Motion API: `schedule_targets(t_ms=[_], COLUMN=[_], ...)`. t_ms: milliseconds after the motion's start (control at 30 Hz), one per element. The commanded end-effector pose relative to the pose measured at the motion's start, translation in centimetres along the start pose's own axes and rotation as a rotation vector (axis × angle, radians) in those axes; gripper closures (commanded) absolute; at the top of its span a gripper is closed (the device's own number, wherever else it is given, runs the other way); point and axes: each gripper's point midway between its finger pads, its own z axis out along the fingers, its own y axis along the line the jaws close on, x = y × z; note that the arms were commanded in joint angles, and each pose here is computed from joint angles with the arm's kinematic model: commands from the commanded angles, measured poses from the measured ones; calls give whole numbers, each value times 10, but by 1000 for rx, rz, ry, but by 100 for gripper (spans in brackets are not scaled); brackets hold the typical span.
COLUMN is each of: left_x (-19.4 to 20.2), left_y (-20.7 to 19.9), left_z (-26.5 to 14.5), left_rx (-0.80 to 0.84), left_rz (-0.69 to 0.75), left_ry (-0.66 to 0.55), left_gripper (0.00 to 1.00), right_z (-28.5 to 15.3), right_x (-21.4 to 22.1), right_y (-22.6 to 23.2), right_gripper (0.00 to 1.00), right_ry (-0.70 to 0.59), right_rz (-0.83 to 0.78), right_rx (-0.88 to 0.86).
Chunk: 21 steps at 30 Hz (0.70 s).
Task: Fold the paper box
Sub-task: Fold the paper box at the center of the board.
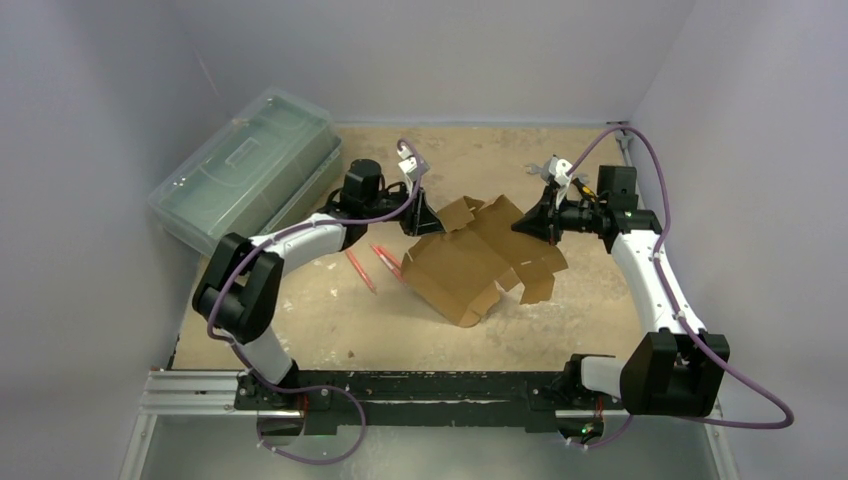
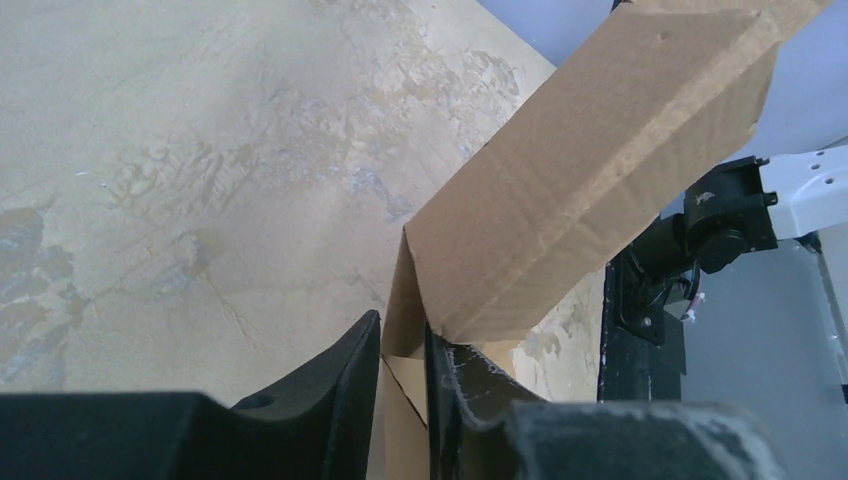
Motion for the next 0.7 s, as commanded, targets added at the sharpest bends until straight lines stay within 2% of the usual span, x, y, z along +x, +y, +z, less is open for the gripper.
schedule_targets(t_ms=[0,233,333,433,533,667], left_x=[-14,-29,-35,-39,-45,-52], left_y=[-8,-11,-7,-9,-19,-39], left_z=[7,-8,-30,-55,-80,-112], left_rx=[49,0,-58,-144,-220,-292], left_rz=[16,52,69,120,187,237], left_ry=[-13,-64,-106,-179,-320,-485], left_gripper=[82,83,74,58,43,31], right_z=[2,1,0,1,1,1], right_x=[-3,-3,-3,-4,-3,-3], right_y=[6,4,1,-1,-2,-3], right_gripper=[100,100,100,100,100,100], right_ry=[-20,-15,-10,-12,-12,-13], right_rz=[-14,-15,-16,-13,-4,2], right_rx=[-33,-23,-3,7,9,15])
